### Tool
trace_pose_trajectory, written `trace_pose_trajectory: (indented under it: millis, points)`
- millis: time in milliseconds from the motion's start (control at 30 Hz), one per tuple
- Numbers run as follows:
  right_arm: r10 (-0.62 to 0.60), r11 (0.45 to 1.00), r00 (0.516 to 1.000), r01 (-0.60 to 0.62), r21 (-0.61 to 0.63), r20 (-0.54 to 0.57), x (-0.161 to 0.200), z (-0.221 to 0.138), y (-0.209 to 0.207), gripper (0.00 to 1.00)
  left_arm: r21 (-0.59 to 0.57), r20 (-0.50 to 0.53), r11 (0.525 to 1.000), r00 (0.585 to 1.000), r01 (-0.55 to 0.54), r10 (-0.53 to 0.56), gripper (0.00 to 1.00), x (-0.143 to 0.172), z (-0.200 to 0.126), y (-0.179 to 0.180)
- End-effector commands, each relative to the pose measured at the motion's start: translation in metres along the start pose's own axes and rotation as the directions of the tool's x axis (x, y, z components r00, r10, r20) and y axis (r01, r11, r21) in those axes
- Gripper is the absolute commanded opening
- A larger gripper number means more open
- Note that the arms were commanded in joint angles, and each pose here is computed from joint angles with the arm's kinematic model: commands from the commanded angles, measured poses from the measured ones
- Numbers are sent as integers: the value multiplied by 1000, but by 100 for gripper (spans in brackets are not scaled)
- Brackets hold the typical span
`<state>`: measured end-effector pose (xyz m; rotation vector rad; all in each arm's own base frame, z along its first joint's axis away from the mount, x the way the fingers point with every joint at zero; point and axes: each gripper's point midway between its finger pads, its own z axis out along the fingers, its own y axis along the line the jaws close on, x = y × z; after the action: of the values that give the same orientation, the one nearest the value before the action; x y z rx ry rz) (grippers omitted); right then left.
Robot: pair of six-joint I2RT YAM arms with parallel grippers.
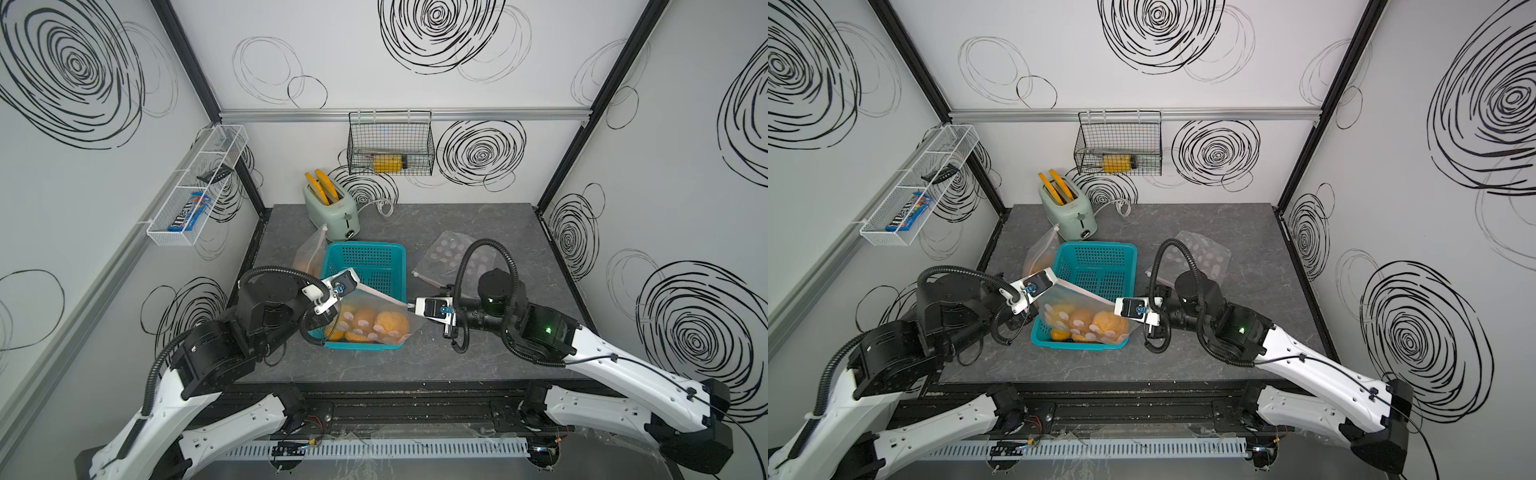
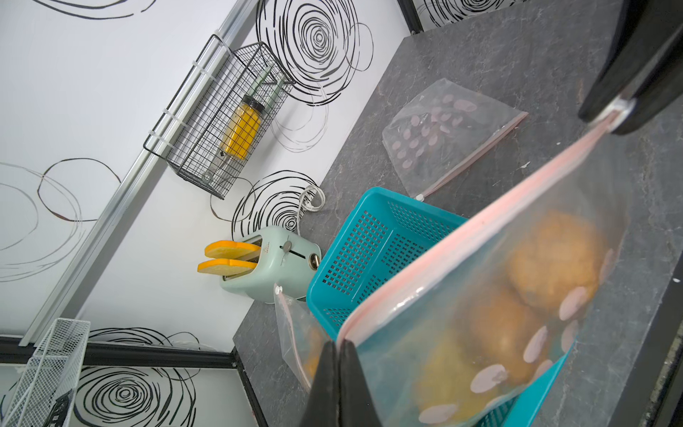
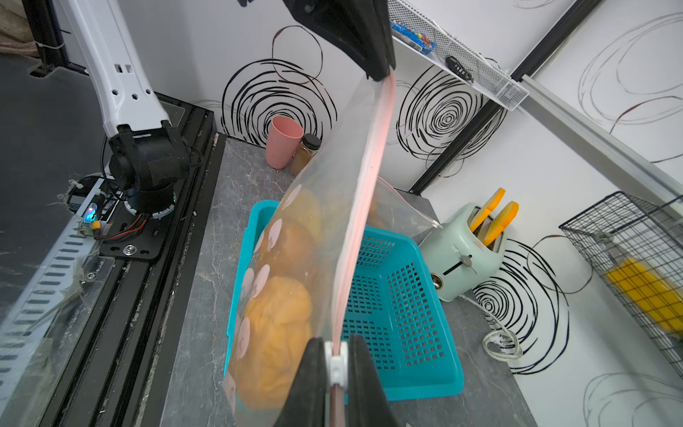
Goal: Put the potatoes into a zipper bag and zip it
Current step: Zip the zipper on the basket.
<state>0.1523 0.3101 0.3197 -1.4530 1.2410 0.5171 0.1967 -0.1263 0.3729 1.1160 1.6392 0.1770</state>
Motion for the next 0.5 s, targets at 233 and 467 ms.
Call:
trace_pose_trajectory:
  millis: [233,467]
  points:
    - [71,997,990,-70,16,-124,34,-20,5,11,-182,-6,983,999,30,-31,0,6,-10,34]
    - [83,996,985,-81,24,-151,40,-24,4,11,-180,-7,983,999,37,-39,0,7,-9,33]
